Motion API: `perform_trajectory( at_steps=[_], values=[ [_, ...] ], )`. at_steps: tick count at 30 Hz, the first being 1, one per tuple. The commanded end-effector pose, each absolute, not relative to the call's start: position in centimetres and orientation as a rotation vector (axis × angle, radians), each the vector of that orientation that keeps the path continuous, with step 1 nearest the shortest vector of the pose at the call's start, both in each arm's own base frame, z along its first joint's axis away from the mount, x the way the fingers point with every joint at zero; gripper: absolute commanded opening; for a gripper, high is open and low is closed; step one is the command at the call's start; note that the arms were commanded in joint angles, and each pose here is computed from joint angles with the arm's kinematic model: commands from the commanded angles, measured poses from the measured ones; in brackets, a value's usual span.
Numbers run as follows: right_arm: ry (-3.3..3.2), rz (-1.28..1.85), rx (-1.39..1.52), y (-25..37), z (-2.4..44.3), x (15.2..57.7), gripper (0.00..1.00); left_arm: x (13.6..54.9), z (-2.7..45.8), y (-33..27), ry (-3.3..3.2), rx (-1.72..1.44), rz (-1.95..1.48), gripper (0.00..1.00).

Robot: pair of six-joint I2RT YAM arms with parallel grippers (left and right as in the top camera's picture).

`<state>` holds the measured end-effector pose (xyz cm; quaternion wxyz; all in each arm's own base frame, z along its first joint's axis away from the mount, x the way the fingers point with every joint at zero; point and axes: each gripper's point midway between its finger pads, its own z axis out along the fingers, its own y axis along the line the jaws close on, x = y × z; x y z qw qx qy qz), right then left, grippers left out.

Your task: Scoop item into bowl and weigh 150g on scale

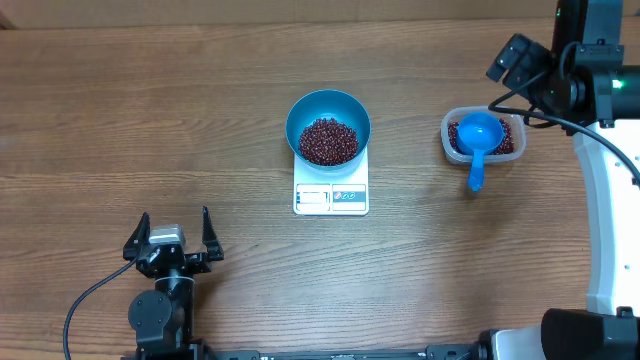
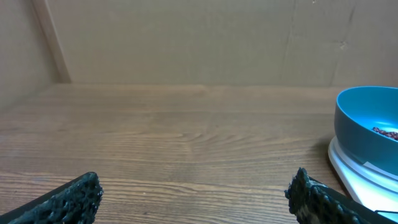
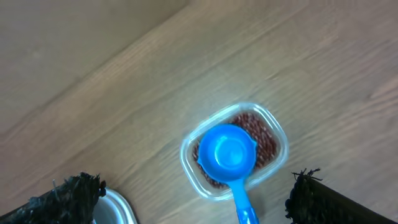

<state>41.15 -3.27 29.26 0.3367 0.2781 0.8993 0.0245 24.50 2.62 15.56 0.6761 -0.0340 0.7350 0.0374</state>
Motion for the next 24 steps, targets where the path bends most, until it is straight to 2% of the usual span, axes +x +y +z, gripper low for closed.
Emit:
perform_trajectory(
  at_steps=[1,6,16,24],
  values=[
    [2.255,0.048,0.645,-3.7,31.6,42.3,1.0,24.4,15.6,2.9,1.648,-0.071,0.111,1.0],
    [2.168,0.055,0.495,-3.2,33.5,43.8,1.0,24.4,15.6,2.9,1.648,-0.071,0.111,1.0],
    [1.923,0.062,0.339,-2.7,35.9,43.9,1.0,24.4,15.6,2.9,1.648,-0.071,0.111,0.99],
    [1.708,0.059,0.163,-1.6,36.0,41.3,1.0,24.4,15.6,2.9,1.648,-0.071,0.111,1.0]
  ],
)
